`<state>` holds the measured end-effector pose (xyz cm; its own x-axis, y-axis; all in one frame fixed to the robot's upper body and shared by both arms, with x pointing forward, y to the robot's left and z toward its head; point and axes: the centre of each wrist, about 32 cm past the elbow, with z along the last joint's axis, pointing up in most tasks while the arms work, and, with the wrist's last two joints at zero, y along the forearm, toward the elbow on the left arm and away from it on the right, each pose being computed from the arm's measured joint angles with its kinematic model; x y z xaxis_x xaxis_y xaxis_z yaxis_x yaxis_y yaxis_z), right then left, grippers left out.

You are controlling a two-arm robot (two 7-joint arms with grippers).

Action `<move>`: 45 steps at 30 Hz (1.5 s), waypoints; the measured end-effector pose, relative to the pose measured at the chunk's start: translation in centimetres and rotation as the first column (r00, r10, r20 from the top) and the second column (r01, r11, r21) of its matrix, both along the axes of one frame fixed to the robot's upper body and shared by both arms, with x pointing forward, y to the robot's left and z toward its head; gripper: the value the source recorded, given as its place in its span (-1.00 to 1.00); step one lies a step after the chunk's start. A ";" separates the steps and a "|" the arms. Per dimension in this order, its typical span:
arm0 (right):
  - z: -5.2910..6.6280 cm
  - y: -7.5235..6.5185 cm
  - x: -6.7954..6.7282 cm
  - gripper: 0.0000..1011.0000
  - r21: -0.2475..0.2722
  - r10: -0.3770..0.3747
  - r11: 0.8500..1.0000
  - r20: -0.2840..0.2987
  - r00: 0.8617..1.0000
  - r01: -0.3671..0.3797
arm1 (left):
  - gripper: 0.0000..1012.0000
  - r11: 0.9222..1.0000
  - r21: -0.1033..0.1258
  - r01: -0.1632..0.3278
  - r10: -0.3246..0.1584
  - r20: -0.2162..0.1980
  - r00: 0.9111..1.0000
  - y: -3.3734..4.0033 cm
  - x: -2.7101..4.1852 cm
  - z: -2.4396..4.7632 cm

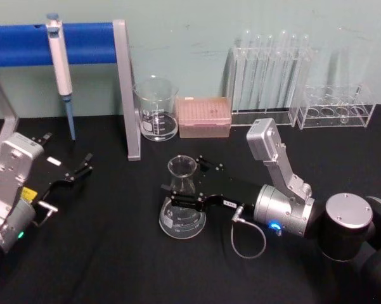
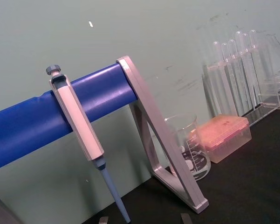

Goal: Grasp the erlenmeyer flask with one hand, shake it three times, then place it back.

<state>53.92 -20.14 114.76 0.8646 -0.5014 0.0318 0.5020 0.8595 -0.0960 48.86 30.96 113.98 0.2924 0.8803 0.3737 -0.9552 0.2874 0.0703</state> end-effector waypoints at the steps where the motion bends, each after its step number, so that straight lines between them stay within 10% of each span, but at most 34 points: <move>1: 0.0 0.0 0.0 0.73 0.000 0.000 1.000 0.000 1.000 0.000 | 0.98 1.000 0.000 0.000 0.000 0.000 1.000 0.00 0.00 0.00; 6: 0.0 0.0 0.0 0.98 0.001 0.000 1.000 0.000 1.000 0.000 | 0.98 1.000 0.000 0.000 0.000 0.000 1.000 0.00 0.00 0.00; 29: 0.4 -0.8 -0.3 0.98 -0.004 0.004 1.000 -0.004 1.000 -0.004 | 0.98 1.000 0.000 0.000 0.000 0.000 1.000 0.00 0.00 0.00; 45: 1.4 -4.4 -4.1 0.98 -0.024 -0.039 0.999 -0.055 0.998 0.037 | 0.98 1.000 0.000 0.000 0.000 0.000 1.000 0.00 0.00 0.00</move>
<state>49.86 -24.56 116.15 0.8457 -0.5337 -0.0038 0.5276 0.8371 -0.1442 48.86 30.97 113.98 0.2923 0.8803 0.3737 -0.9552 0.2873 0.0703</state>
